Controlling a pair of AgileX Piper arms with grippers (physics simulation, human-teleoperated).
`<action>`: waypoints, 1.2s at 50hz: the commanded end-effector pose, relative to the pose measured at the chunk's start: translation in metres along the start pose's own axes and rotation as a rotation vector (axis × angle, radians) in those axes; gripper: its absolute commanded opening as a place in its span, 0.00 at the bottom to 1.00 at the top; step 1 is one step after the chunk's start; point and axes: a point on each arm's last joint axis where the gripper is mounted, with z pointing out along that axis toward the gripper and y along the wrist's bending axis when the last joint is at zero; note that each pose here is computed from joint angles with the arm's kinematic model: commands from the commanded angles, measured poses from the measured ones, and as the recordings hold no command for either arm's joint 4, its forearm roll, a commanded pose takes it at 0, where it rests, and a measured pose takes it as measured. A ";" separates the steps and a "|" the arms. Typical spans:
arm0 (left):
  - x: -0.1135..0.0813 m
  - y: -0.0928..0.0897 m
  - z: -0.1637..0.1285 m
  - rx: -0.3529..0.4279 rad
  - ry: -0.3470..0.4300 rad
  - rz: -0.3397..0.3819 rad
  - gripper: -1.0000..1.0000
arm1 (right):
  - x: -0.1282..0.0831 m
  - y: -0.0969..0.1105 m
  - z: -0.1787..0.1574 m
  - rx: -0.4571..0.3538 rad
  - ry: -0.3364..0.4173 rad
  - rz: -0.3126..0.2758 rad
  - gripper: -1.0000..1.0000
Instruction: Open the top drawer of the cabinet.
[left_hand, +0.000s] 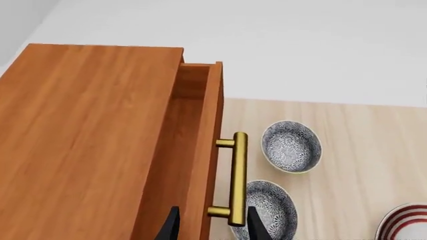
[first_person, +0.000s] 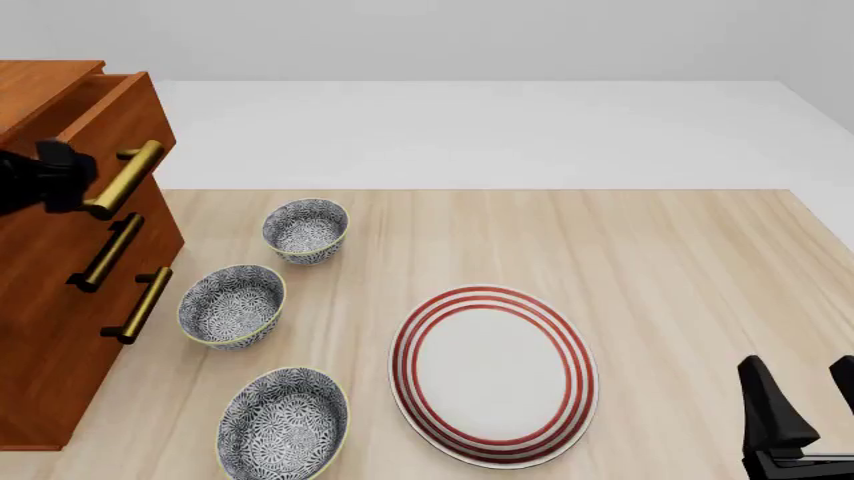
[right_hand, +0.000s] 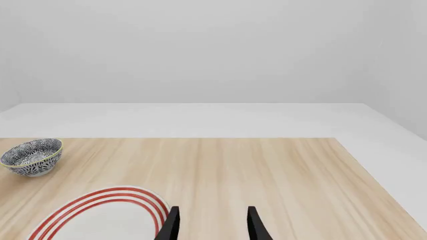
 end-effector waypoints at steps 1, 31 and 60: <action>0.003 -0.002 0.010 0.010 0.023 -0.013 1.00 | 0.000 0.000 0.000 0.000 0.000 0.000 1.00; 0.013 -0.004 0.029 0.014 0.062 -0.015 1.00 | 0.000 0.000 0.000 0.000 0.000 0.000 1.00; 0.016 -0.020 0.031 0.076 0.083 0.015 1.00 | 0.000 0.000 0.000 0.000 0.000 0.000 1.00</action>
